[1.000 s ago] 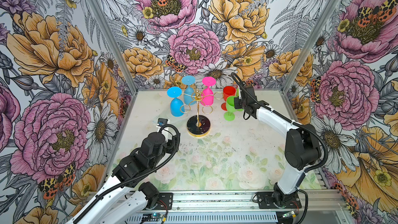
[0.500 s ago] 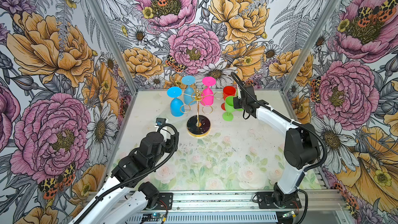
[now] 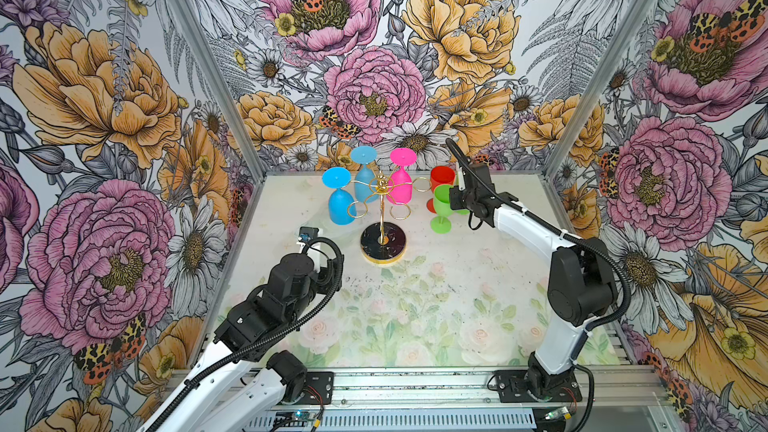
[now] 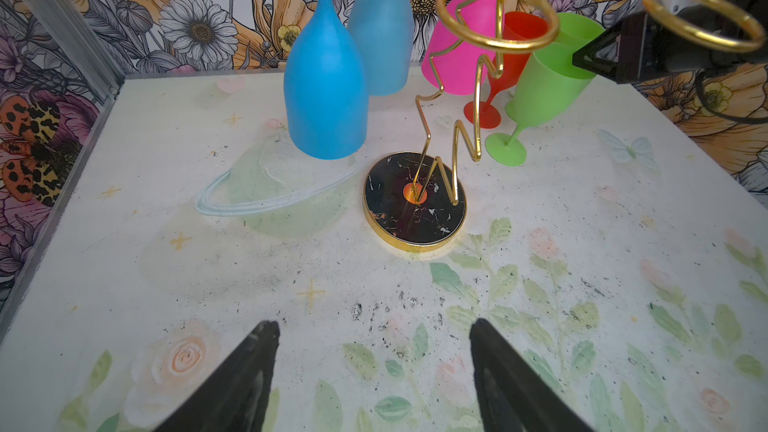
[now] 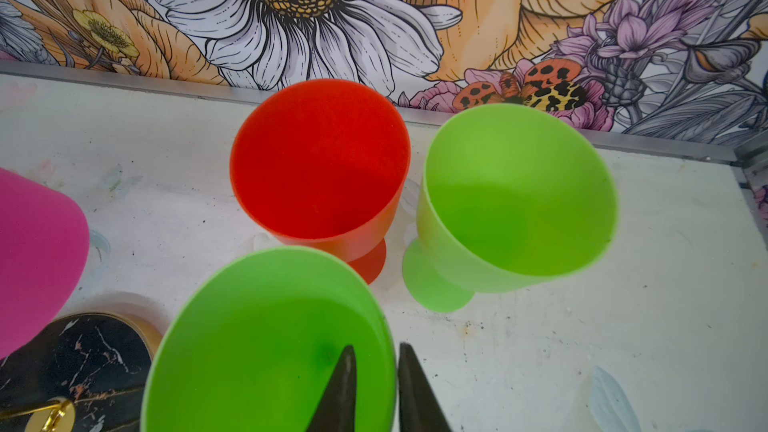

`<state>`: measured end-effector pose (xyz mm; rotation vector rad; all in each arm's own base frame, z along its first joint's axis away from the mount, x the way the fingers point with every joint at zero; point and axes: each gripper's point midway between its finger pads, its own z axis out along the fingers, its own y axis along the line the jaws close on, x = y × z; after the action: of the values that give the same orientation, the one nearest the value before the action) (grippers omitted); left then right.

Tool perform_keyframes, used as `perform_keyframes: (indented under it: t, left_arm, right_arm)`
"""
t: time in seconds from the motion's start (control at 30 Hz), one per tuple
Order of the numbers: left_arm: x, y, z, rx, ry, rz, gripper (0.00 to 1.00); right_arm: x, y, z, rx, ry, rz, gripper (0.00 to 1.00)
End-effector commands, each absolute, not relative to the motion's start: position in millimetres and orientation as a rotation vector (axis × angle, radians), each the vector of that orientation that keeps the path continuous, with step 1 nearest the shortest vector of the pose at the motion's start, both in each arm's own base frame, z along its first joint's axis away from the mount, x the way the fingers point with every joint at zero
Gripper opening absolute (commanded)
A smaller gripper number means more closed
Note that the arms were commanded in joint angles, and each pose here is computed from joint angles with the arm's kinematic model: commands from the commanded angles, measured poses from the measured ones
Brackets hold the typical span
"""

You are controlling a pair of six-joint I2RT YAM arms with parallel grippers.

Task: Take the wine glass off the wine glass rack
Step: 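Open the right gripper to release the green glass standing on the table, then lift the right gripper from the green glass while the left reaches the blue glass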

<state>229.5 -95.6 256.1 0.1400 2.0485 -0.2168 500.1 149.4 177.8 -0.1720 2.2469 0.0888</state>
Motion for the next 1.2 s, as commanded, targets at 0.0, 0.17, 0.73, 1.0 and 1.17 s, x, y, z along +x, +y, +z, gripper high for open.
perform_keyframes:
  t: [0.0, 0.17, 0.73, 1.0, 1.17]
  left_arm:
    - [228.1, -95.3, 268.9, 0.136, 2.027, -0.245, 0.75]
    - [228.2, -92.3, 270.4, 0.127, 2.030, -0.240, 0.75]
    - [228.5, -80.5, 287.2, 0.097, 2.024, -0.271, 0.76]
    - [247.3, -68.2, 308.2, -0.002, 2.033, -0.356, 0.76]
    - [267.2, -58.1, 323.2, -0.095, 2.038, -0.443, 0.76]
  right_arm:
    - [504.4, 155.4, 197.7, -0.172, 2.207, 0.107, 0.25]
    - [501.2, 155.7, 215.4, -0.170, 2.181, 0.122, 0.31]
    - [449.3, 155.1, 277.6, -0.174, 2.117, 0.318, 0.70]
    - [409.0, 164.8, 294.7, -0.234, 2.085, 0.492, 0.74]
    - [384.9, 172.0, 300.6, -0.291, 2.063, 0.579, 0.74]
